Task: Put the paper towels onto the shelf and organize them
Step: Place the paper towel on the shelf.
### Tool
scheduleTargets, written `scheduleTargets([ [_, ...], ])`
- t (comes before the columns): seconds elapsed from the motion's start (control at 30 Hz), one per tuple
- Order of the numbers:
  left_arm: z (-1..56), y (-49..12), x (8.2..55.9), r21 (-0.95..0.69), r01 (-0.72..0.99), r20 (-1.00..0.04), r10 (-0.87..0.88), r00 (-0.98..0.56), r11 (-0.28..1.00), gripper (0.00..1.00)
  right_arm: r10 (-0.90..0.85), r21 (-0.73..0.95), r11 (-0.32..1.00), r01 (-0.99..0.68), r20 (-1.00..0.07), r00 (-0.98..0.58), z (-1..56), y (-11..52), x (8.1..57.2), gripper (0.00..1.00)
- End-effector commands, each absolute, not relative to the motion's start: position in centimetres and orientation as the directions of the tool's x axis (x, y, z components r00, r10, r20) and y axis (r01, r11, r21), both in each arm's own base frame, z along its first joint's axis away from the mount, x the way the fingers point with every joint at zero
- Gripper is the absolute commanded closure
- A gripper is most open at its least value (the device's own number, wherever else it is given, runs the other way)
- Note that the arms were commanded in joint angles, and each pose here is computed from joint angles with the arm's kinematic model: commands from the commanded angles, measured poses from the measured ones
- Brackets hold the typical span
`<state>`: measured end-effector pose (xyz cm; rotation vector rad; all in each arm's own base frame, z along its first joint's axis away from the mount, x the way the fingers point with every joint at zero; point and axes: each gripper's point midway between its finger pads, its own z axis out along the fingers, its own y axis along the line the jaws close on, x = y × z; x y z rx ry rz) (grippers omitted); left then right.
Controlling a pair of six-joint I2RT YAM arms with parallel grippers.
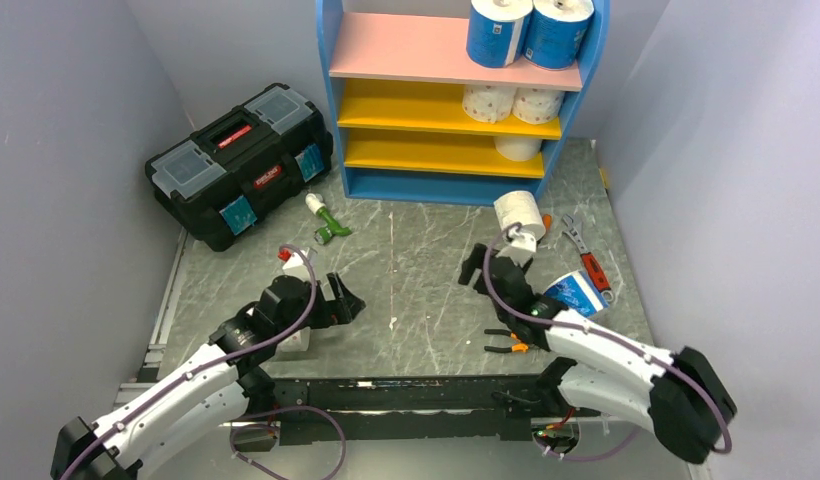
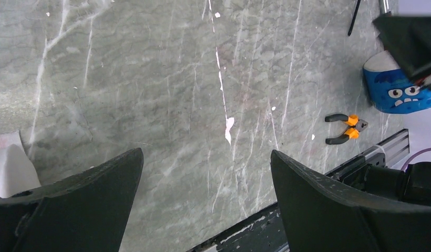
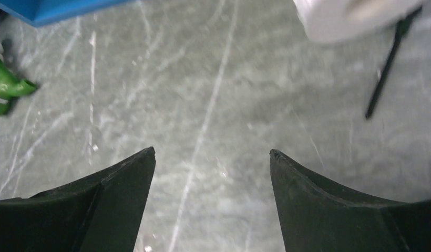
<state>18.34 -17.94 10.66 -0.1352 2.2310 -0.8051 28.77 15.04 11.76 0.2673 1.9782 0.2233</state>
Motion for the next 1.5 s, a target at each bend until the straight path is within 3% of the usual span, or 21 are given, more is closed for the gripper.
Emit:
scheduleTargets([
  [0.0,10.4,-18.4,18.9,-0.603,0.132,-0.611,-0.348,-0.711,0.787,0.02,0.485,0.517,0.852,0.079,-0.726,-0.486,9.4,15.6,25.5,0.17],
  [0.3,10.1,-19.4,19.6,-0.576,0.155,-0.614,-0.301,-0.730,0.802,0.02,0.741,0.741,0.658,0.135,-0.605,-0.291,12.0,11.5,25.2,0.11],
  [0.57,10.1,-19.6,19.7,-0.583,0.164,-0.615,-0.299,-0.730,0.796,0.02,0.787,0.741,0.616,0.268,-0.596,-0.158,13.8,5.4,28.2,0.09],
  [0.73,9.9,-19.5,19.4,-0.584,0.169,-0.614,-0.296,-0.731,0.794,0.02,0.861,0.808,0.503,0.305,-0.499,-0.099,13.3,3.4,30.0,0.07],
  [1.03,9.5,-19.3,19.1,-0.582,0.170,-0.613,-0.293,-0.734,0.795,0.02,0.876,0.858,0.480,0.181,-0.461,-0.138,14.1,3.2,32.3,0.08],
  [1.47,9.2,-19.5,19.4,-0.579,0.166,-0.609,-0.289,-0.738,0.798,0.02,0.913,0.888,0.408,0.214,-0.400,-0.078,13.3,2.2,34.3,0.14],
])
